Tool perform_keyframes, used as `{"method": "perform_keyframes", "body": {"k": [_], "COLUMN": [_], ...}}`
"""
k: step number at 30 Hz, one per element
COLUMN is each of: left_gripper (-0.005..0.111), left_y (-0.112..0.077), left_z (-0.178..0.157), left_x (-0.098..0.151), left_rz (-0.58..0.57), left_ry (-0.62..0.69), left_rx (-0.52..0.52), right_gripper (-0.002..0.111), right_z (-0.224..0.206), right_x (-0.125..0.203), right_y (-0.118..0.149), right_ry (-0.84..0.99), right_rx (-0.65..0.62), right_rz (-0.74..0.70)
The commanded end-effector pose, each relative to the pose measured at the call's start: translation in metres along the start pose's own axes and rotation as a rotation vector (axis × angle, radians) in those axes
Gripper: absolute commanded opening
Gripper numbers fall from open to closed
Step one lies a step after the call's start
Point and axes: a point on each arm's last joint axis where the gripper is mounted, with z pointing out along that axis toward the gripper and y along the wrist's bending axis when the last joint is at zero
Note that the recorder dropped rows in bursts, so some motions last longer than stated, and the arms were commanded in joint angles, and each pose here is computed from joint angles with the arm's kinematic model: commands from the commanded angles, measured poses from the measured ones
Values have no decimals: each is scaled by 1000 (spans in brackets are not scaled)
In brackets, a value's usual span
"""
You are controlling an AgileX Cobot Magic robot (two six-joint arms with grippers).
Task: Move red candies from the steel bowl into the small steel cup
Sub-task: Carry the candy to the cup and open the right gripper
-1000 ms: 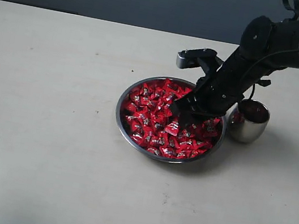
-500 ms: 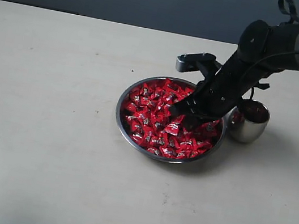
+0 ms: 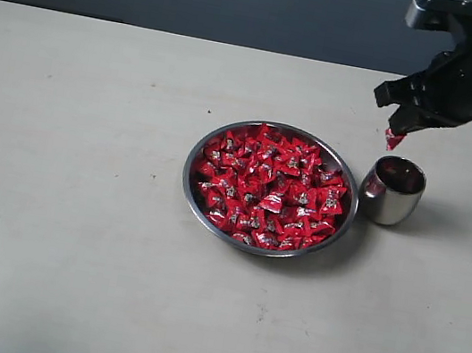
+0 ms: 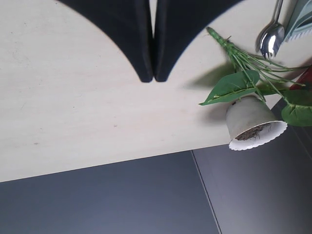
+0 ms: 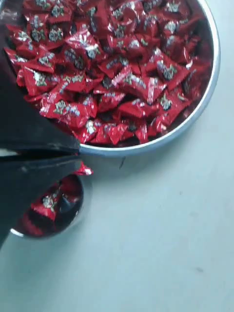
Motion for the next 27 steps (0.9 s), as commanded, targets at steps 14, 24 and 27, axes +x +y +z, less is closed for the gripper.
{"method": "perform_keyframes", "body": {"k": [14,24,27], "left_gripper": [0,0,0], "left_y": [0,0,0], "left_z": [0,0,0], "left_x": [0,0,0], "left_rz": [1,1,1], "left_ry": [-12,-12,-12], "left_rx": [2,2,2], "right_gripper": [2,39,39], "right_z": [37,30,22], "right_x": [16,13,9], "right_y": [-30,-27,-20], "right_ry": [139,117,74], "right_rx": [-3,-11,-65], "right_rz": [71,79,104]}}
